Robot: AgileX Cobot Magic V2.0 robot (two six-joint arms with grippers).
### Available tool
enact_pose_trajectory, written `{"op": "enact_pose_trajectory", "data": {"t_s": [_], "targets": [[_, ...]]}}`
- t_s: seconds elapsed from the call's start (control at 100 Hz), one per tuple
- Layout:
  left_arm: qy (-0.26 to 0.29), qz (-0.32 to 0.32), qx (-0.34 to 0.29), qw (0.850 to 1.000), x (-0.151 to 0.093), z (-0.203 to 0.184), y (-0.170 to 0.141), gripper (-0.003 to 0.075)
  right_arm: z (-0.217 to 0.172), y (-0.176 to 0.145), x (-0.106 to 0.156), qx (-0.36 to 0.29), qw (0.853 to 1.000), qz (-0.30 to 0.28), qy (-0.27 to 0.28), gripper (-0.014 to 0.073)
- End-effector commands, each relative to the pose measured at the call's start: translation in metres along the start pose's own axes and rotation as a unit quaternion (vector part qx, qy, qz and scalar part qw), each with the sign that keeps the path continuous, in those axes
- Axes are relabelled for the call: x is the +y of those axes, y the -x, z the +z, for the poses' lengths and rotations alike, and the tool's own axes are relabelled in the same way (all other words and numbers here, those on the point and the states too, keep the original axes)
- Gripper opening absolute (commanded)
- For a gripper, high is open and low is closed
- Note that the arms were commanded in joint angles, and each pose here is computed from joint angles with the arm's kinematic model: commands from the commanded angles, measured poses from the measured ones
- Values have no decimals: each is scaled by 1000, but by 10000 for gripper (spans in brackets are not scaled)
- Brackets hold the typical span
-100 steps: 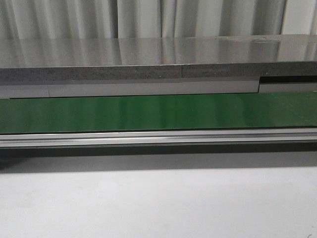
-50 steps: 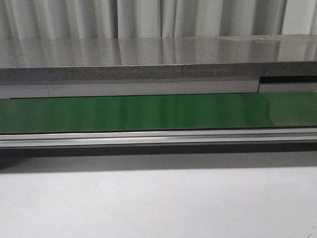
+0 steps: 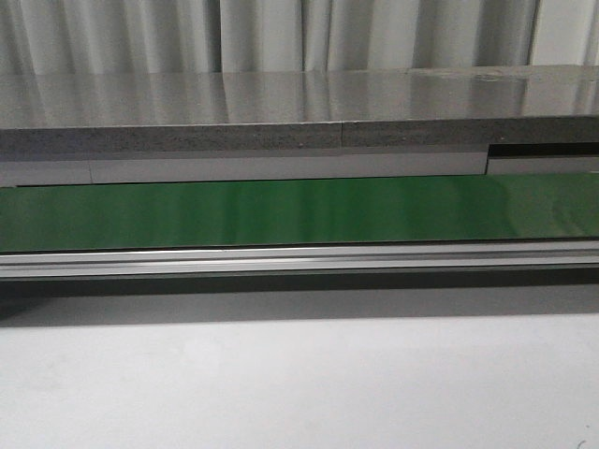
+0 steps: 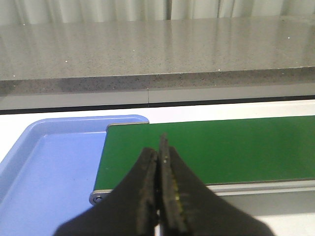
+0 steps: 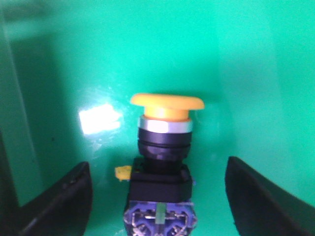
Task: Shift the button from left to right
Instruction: 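Lower the button into the green bin and open the right gripper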
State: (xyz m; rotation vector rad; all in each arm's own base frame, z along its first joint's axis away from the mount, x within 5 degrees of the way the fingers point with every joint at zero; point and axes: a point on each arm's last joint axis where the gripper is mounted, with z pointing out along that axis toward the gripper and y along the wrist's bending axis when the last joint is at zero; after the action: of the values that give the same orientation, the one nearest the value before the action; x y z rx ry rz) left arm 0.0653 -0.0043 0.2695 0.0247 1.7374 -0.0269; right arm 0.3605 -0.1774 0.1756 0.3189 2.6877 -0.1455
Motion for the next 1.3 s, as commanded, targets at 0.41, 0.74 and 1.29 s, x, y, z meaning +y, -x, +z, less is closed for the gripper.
{"op": "enact_pose_trajectory", "data": {"t_s": [0.41, 0.74, 1.29], "targets": [[7, -5, -49, 999, 1, -3, 16, -21, -110, 42, 35, -198, 980, 7, 8, 573], [7, -5, -49, 999, 1, -3, 16, -21, -164, 33, 109, -281, 955, -70, 61, 524], [7, -5, -49, 999, 1, -3, 16, -21, -241, -92, 143, -405, 897, -126, 129, 521]]}}
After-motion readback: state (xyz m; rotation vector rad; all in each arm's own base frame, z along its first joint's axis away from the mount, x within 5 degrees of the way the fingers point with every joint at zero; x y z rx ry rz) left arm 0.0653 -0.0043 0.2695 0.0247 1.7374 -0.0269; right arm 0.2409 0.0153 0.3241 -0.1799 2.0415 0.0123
